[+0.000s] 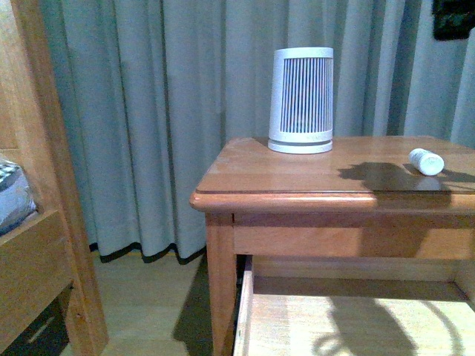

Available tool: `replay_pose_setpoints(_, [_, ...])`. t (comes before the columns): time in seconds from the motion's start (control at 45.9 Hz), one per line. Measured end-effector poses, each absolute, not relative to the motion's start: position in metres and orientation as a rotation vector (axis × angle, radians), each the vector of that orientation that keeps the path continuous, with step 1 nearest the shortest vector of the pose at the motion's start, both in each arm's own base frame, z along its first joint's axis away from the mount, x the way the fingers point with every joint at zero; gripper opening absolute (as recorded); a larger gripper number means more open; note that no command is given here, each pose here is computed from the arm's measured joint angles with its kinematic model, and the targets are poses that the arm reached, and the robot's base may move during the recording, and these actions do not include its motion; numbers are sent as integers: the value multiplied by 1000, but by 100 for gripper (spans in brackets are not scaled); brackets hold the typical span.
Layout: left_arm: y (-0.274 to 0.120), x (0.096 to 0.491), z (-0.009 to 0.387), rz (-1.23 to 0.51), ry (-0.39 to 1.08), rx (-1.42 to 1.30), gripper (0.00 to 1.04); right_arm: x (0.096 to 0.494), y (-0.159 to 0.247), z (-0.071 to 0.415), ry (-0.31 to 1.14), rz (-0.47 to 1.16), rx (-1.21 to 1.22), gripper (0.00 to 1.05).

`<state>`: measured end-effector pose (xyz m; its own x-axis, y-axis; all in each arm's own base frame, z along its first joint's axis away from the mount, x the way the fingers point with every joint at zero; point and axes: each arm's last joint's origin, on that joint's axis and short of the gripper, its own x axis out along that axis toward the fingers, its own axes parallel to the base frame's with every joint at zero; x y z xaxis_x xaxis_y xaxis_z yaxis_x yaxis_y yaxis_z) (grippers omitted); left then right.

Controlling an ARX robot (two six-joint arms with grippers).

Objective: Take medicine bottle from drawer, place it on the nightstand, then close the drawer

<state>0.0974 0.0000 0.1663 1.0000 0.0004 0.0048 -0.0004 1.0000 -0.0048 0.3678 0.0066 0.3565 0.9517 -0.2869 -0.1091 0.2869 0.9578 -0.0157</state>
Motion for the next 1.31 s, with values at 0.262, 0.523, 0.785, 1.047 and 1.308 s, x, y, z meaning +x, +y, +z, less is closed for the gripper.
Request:
replay_pose_setpoints(0.262, [0, 97, 166, 0, -5, -5, 98, 258, 17, 325, 184, -137, 80, 98])
replay_pose_setpoints(0.523, [0, 97, 166, 0, -5, -5, 98, 157, 27, 221, 444, -49, 130, 98])
replay_pose_setpoints(0.785, [0, 97, 166, 0, -5, -5, 98, 143, 29, 155, 586, -73, 147, 98])
replay_pose_setpoints(1.047, [0, 97, 166, 0, -5, -5, 98, 170, 31, 106, 592, -148, 117, 98])
replay_pose_setpoints(1.308, [0, 97, 166, 1, -5, -5, 98, 209, 39, 73, 472, -197, 22, 98])
